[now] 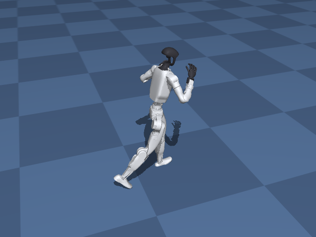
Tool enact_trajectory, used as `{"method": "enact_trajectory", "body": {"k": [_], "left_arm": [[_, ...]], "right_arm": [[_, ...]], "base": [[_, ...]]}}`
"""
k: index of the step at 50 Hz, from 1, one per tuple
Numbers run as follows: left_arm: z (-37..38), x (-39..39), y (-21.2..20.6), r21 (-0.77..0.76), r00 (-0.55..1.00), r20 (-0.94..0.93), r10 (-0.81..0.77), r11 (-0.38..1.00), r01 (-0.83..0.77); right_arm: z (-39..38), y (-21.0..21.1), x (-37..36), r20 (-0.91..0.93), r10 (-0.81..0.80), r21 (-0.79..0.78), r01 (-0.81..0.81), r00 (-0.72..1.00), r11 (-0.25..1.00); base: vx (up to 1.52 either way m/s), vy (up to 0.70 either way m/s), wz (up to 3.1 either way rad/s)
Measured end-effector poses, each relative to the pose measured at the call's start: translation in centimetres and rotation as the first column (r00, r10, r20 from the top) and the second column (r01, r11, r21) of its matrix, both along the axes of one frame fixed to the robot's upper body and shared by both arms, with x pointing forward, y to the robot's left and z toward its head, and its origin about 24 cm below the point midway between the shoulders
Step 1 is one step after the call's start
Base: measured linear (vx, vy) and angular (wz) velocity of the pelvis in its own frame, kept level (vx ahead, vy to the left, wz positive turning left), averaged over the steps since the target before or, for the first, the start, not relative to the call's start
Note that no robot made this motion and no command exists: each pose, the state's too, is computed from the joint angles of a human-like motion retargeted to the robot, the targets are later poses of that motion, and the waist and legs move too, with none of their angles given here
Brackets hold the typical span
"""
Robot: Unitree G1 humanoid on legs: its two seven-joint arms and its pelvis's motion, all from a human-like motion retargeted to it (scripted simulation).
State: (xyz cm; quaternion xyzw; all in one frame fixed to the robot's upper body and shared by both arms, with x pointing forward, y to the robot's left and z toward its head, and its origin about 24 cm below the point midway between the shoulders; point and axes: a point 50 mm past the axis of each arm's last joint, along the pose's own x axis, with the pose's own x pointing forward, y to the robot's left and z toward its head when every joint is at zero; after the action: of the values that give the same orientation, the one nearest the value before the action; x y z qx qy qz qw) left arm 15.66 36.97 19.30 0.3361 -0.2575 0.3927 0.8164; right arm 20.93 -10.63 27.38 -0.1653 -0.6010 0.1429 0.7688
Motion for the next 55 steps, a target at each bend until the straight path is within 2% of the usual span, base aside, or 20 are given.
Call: {"method": "enact_trajectory", "body": {"k": [3, 5, 10, 13, 16, 18, 21, 23, 26, 28, 30, 35, 38, 40, 42, 45, 48, 50, 53, 55], "left_arm": [[7.4, 2.3, -1.4, 0.242, 0.977, 0.215, 0.01, 0.968, -0.063], [12.2, 3.5, -4.1, 0.341, 0.925, 0.376, -0.052, 0.936, -0.086], [18.7, 3.4, -12.9, 0.523, 0.734, 0.568, -0.373, 0.852, 0.028], [19.0, 3.5, -18.2, 0.651, 0.644, 0.472, -0.603, 0.73, 0.207], [16.9, 4.7, -23.5, 0.695, 0.522, 0.266, -0.81, 0.536, 0.478], [14.5, 5.6, -26.7, 0.685, 0.441, 0.098, -0.892, 0.382, 0.62], [10.2, 7.0, -28.9, 0.641, 0.397, -0.146, -0.906, 0.22, 0.736], [7.1, 8.1, -27.8, 0.581, 0.444, -0.259, -0.858, 0.229, 0.781], [0.9, 9.8, -23.4, 0.339, 0.54, -0.36, -0.761, 0.433, 0.835], [-2.9, 9.6, -20.0, 0.185, 0.596, -0.406, -0.693, 0.576, 0.796], [-5.0, 8.4, -16.8, 0.125, 0.655, -0.44, -0.614, 0.68, 0.722], [-6.2, 3.5, -8.6, 0.013, 0.819, -0.418, -0.393, 0.899, 0.437], [-5.4, -0.1, -3.9, -0.064, 0.921, -0.326, -0.215, 0.977, 0.206], [-4.0, -2.0, -1.4, -0.028, 0.964, -0.258, -0.059, 0.998, 0.053], [-1.2, -2.9, 0.6, 0.065, 0.983, -0.144, 0.116, 0.992, -0.107], [5.6, -1.8, 1.4, 0.199, 0.96, 0.14, 0.244, 0.942, -0.268], [12.6, 0.7, -1.5, 0.261, 0.889, 0.428, 0.16, 0.92, -0.291], [15.3, 1.9, -4.8, 0.3, 0.836, 0.549, 0.021, 0.928, -0.221], [17.3, 3.2, -10.0, 0.425, 0.783, 0.579, -0.227, 0.904, -0.052], [17.5, 4.1, -13.0, 0.52, 0.777, 0.501, -0.381, 0.85, 0.082]], "right_arm": [[-4.3, 0.9, 0.7, -0.053, -0.102, -0.25, 0.085, 0.993, 0.964], [-8.2, -0.6, 1.6, -0.217, -0.218, -0.317, 0.143, 0.952, 0.938], [-15.7, -7.9, 0.2, -0.669, -0.367, -0.241, 0.278, 0.647, 0.93], [-16.5, -13.9, -2.2, -0.742, -0.487, -0.25, 0.483, 0.461, 0.839], [-15.6, -19.6, -4.0, -0.746, -0.591, -0.228, 0.716, 0.308, 0.66], [-14.4, -22.5, -4.8, -0.73, -0.632, -0.155, 0.839, 0.258, 0.522], [-10.2, -25.5, -5.2, -0.632, -0.707, 0.08, 0.934, 0.317, 0.348], [-5.6, -26.3, -4.7, -0.503, -0.757, 0.301, 0.906, 0.417, 0.299], [0.4, -24.5, -3.2, -0.281, -0.746, 0.589, 0.722, 0.603, 0.362], [2.8, -22.3, -2.5, -0.149, -0.697, 0.686, 0.581, 0.702, 0.438], [3.8, -19.7, -2.0, -0.054, -0.633, 0.697, 0.484, 0.772, 0.53], [3.0, -11.7, -0.5, -0.01, -0.312, 0.522, 0.271, 0.95, 0.809], [2.2, -4.8, 0.8, -0.079, 0.023, 0.288, 0.001, 0.997, 0.958], [1.5, -0.2, 1.2, -0.113, 0.178, 0.1, -0.167, 0.978, 0.981], [0.7, 3.3, 1.1, -0.095, 0.219, -0.085, -0.227, 0.971, 0.97], [-2.0, 4.5, 1.8, -0.084, 0.096, -0.268, -0.115, 0.992, 0.957], [-8.4, 2.5, 3.7, -0.321, -0.102, -0.346, -0.016, 0.942, 0.938], [-12.7, -0.6, 3.5, -0.518, -0.198, -0.332, 0.017, 0.832, 0.943], [-16.6, -6.6, 1.2, -0.721, -0.302, -0.272, 0.146, 0.624, 0.951], [-18.3, -10.8, -0.6, -0.815, -0.354, -0.234, 0.298, 0.46, 0.925]], "base": [[1.24, 0.3, 1.35], [1.16, 0.19, 1.39], [1.16, 0.05, 1.22], [1.22, -0.14, 1.53], [1.28, -0.33, 1.2], [1.29, -0.43, 0.23], [1.2, -0.39, -0.51], [1.09, -0.3, -0.88], [1.07, -0.25, -1.26], [1.13, -0.21, -1.45], [1.18, -0.15, -1.5], [1.26, 0.05, -1.38], [1.28, 0.27, -0.72], [1.22, 0.3, -0.02], [1.12, 0.3, 0.56], [1.06, 0.26, 1.18], [1.04, 0.15, 1.98], [1.03, 0.05, 2.48], [1.05, -0.05, 2.5], [1.08, -0.2, 2.42]]}}
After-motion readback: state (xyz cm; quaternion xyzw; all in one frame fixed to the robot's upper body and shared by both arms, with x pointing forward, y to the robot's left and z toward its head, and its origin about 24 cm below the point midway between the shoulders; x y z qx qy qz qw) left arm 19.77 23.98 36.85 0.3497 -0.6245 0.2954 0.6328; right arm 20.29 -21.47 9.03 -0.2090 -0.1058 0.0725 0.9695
